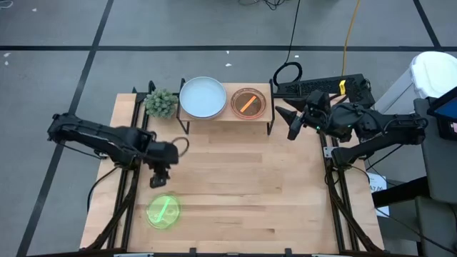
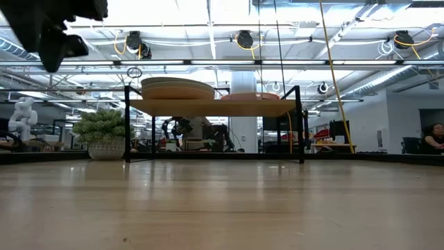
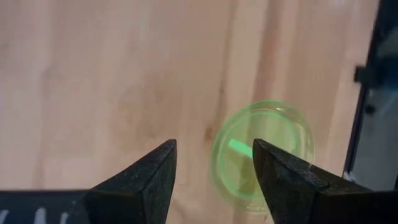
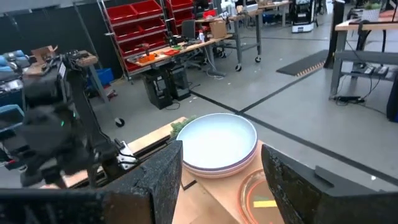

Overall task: Place and stack plates onto a shelf
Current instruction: Stack the small green plate on top of the small orange plate on the shelf

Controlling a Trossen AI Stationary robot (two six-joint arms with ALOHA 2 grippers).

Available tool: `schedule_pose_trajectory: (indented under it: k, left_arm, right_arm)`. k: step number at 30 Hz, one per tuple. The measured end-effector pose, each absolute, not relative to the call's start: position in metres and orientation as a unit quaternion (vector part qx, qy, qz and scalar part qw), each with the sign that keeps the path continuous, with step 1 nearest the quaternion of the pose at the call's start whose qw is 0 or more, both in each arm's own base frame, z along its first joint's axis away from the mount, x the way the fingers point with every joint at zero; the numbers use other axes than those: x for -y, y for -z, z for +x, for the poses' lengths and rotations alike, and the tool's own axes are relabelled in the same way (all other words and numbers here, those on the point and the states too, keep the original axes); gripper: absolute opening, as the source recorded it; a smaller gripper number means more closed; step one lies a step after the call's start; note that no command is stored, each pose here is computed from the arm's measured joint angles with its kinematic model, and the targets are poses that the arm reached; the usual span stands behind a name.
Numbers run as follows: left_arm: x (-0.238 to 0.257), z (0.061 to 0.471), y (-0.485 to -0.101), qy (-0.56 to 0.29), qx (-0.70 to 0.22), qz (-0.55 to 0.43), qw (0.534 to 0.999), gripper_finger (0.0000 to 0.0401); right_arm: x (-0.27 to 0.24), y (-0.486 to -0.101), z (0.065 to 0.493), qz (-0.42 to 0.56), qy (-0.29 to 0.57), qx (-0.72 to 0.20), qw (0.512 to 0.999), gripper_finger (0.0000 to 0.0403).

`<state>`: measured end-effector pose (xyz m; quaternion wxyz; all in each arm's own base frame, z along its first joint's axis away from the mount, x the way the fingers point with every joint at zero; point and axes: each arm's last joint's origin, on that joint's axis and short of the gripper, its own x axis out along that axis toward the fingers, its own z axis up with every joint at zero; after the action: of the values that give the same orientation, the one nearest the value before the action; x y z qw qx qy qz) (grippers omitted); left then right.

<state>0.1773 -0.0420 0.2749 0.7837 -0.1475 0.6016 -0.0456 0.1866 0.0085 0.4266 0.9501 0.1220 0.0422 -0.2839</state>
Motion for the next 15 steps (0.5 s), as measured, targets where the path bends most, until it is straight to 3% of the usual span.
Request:
schedule_pose_trajectory:
  k: [7, 15]
  left_arm:
    - [0.067, 0.188, -0.245, 0.142, -0.586, -0.106, 0.791, 0.0216]
    - [0.075, 0.191, -0.208, 0.142, -0.616, -0.097, 0.769, 0.0217]
  right_arm:
    - [-0.009, -0.424, 0.191, 0.153, 0.285, -0.038, 0.946, 0.0199]
    - [-0.010, -0.424, 0.194, 0.155, 0.271, -0.042, 0.949, 0.0199]
